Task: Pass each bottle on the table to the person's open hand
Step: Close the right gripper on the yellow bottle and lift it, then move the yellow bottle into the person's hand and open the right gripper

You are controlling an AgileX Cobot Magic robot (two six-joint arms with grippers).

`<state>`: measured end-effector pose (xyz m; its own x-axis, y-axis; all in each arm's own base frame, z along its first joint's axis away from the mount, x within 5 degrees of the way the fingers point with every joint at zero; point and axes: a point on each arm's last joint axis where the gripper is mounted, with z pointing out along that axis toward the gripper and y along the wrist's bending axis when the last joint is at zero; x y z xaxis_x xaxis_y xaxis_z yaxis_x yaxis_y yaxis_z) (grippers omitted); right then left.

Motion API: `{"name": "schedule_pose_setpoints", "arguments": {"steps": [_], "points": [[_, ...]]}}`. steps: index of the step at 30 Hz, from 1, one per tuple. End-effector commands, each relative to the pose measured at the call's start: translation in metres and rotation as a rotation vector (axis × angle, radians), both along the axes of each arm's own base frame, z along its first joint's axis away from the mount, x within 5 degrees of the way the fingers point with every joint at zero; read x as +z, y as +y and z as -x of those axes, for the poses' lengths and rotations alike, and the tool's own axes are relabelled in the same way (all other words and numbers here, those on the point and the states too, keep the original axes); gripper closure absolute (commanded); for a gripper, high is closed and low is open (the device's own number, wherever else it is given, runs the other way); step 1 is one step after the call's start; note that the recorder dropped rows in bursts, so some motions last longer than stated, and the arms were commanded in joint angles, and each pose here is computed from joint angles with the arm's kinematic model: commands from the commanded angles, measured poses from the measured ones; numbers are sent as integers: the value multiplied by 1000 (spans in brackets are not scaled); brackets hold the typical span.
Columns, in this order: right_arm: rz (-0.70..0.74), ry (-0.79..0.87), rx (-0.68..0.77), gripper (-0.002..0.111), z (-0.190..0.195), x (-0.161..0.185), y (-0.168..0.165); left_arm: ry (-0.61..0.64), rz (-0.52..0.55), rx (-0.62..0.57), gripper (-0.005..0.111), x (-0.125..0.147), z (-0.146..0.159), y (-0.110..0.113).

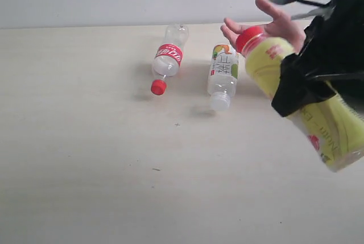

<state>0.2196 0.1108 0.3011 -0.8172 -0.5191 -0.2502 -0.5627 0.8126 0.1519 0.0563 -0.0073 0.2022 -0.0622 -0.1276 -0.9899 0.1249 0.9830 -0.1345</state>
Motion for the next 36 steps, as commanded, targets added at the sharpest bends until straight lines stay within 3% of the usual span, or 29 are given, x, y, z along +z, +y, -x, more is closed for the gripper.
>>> {"name": "schedule_pose_setpoints", "arguments": {"steps": [1,13,19,27,36], "points": [[39,-156,-128,108,1,27,-13,-7,8,0,107,0,0,0],[37,-218,-237,108,-59,50,6,-7,8,0,107,0,0,0],[73,-124,-262,108,-108,21,16,-7,8,0,107,0,0,0],[102,-43,-375,108,-163,-22,-5,-7,8,0,107,0,0,0],[108,-17,-361,108,-191,-61,-1,-7,8,0,107,0,0,0]]}}
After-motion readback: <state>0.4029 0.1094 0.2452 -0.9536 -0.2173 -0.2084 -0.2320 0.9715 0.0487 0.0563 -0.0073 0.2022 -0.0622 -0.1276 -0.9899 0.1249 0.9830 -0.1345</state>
